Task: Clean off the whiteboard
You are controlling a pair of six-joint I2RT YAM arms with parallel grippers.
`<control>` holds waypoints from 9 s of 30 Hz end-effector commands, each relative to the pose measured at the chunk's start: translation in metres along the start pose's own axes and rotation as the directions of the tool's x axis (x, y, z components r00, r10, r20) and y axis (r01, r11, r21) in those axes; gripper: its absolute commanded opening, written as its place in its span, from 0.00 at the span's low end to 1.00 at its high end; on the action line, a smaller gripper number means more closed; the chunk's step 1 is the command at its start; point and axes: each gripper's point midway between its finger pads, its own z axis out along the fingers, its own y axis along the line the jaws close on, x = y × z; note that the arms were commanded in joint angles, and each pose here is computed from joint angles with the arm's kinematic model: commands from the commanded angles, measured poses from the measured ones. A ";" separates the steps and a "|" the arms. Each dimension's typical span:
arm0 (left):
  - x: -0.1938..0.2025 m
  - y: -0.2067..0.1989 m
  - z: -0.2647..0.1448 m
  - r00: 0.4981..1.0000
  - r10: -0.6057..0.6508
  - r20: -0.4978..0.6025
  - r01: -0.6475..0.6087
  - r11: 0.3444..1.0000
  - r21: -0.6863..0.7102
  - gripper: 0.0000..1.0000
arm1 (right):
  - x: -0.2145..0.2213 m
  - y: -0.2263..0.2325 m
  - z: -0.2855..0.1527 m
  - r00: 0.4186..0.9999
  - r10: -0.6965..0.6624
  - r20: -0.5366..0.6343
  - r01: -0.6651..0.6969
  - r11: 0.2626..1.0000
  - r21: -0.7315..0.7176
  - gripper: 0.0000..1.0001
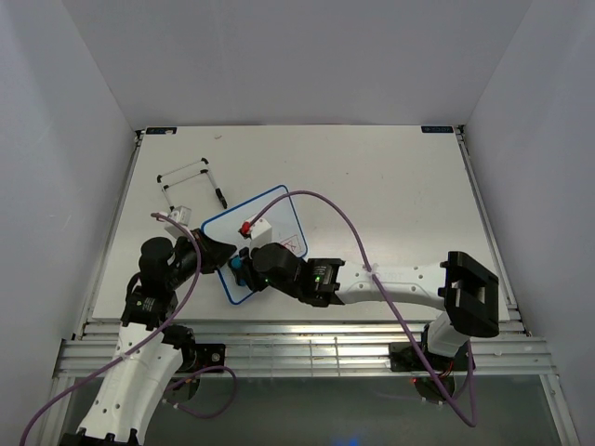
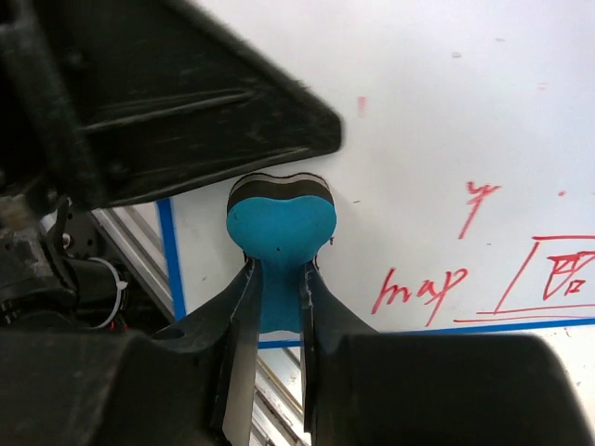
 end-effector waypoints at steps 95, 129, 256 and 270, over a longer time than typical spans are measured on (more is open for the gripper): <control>0.036 -0.086 -0.013 0.903 0.246 -0.353 0.008 0.811 0.585 0.00 | -0.020 -0.089 -0.008 0.974 -0.219 0.054 0.221 0.974 -0.040 0.08; 0.036 -0.066 0.004 0.925 0.184 -0.332 -0.008 0.884 0.467 0.00 | 0.127 -0.124 -0.031 0.964 -0.171 -0.205 0.188 0.980 0.067 0.08; 0.065 -0.037 0.011 0.856 -0.329 -0.399 0.423 0.889 0.175 0.00 | 0.071 -0.133 -0.052 0.995 0.021 -0.095 -0.023 1.000 -0.020 0.08; 0.061 -0.043 0.009 0.858 -0.315 -0.405 0.418 0.887 0.197 0.00 | 0.098 -0.231 -0.051 0.988 0.060 -0.144 -0.042 0.992 0.122 0.08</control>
